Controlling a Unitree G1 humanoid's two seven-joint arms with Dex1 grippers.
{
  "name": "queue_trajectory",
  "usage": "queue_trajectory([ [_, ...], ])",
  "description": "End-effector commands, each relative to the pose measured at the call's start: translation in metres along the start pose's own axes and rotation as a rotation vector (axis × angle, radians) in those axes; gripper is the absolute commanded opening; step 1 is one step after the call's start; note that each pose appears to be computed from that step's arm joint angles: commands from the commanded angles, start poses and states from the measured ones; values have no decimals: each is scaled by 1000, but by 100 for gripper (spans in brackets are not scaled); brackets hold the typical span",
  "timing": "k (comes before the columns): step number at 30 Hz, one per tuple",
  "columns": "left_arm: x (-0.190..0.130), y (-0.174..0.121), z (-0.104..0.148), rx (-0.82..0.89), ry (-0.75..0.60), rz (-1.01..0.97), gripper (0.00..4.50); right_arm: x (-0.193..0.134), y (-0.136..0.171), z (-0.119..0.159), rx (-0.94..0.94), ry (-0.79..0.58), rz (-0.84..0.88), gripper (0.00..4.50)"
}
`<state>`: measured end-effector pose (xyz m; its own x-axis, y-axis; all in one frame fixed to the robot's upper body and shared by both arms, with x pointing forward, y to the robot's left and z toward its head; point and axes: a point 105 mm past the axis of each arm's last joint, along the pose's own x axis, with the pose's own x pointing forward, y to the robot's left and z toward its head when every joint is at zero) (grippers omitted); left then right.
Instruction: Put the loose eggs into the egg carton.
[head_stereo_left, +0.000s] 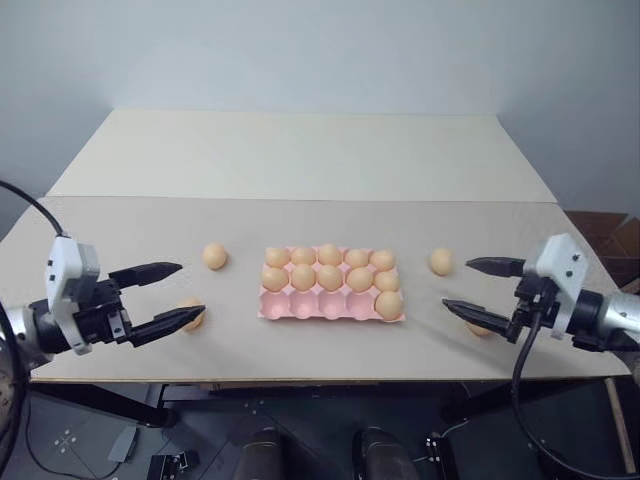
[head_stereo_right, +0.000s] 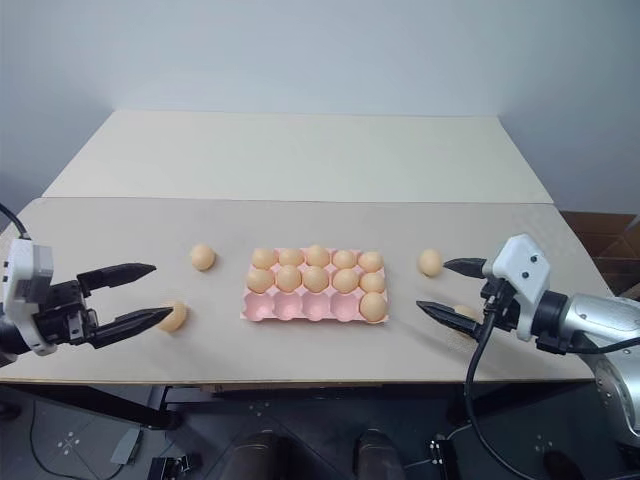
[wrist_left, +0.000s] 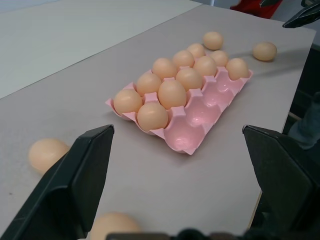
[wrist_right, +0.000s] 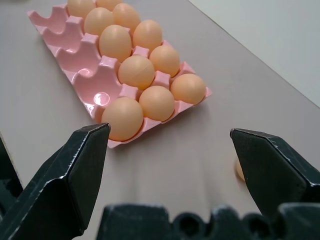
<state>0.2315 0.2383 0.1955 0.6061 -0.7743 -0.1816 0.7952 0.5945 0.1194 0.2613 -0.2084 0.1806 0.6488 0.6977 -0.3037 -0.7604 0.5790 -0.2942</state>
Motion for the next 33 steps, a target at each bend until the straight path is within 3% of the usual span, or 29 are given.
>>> queue_trajectory([
  [1,-3,2,11,20,-33,37,448,-2,-2,13,-50,-31,-2,450],
  [12,3,-7,22,45,-32,-53,448,-18,-16,5,-42,55,-93,450],
  [21,12,-15,17,23,-41,-101,448,-27,-38,-35,146,311,-336,450],
  [33,14,-16,17,20,-41,-101,448,-9,-20,-71,337,460,-353,450],
])
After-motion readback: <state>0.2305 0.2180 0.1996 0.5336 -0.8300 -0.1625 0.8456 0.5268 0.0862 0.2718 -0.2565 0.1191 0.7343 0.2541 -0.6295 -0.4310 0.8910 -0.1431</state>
